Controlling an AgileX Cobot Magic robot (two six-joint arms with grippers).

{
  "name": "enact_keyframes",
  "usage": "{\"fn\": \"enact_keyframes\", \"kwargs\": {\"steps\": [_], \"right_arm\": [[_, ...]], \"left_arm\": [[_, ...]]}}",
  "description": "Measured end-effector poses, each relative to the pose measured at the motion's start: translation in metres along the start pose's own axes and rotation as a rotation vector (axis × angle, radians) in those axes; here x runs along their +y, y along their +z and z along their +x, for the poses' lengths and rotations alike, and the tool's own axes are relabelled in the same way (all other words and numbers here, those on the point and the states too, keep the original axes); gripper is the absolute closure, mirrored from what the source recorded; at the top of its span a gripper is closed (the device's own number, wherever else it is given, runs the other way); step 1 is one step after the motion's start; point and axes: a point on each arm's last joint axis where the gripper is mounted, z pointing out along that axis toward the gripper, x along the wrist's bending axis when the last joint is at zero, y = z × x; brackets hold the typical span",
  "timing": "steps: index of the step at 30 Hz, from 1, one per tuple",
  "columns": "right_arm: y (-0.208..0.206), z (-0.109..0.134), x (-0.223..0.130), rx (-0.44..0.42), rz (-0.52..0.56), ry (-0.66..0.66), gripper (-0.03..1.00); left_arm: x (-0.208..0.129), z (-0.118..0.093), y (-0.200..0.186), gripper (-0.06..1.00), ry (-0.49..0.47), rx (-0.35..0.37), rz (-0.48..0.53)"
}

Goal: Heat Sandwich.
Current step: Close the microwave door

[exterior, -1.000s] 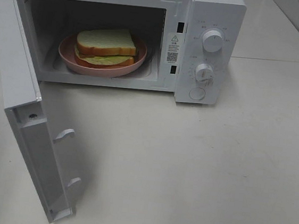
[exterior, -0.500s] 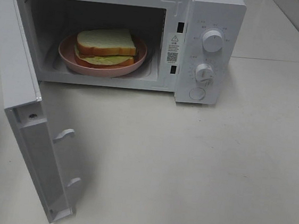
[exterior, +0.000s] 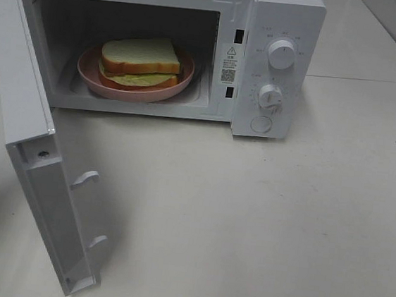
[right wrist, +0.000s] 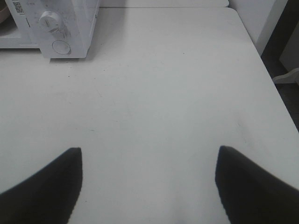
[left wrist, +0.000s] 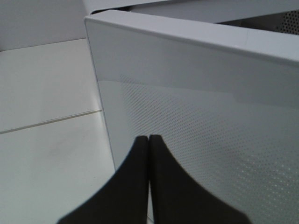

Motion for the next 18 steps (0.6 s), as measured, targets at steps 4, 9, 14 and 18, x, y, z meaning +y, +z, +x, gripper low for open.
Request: {"fn": "enact_keyframes", "kwargs": {"steps": [4,9,14,18], "right_arm": [[0.000,0.000,0.000,0.000,0.000,0.000,0.21],[0.000,0.000,0.000,0.000,0.000,0.000,0.21],[0.000,0.000,0.000,0.000,0.000,0.000,0.21],[0.000,0.000,0.000,0.000,0.000,0.000,0.21]], "left_arm": [[-0.001,-0.002,0.003,0.94,-0.004,-0.013,0.004],[0.004,-0.019,0.011,0.94,0.015,-0.058,0.003],[0.003,-0.028,0.015,0.94,0.012,-0.043,0.022],[-0.002,-0.037,0.021,0.94,-0.003,-0.061,0.047]]}}
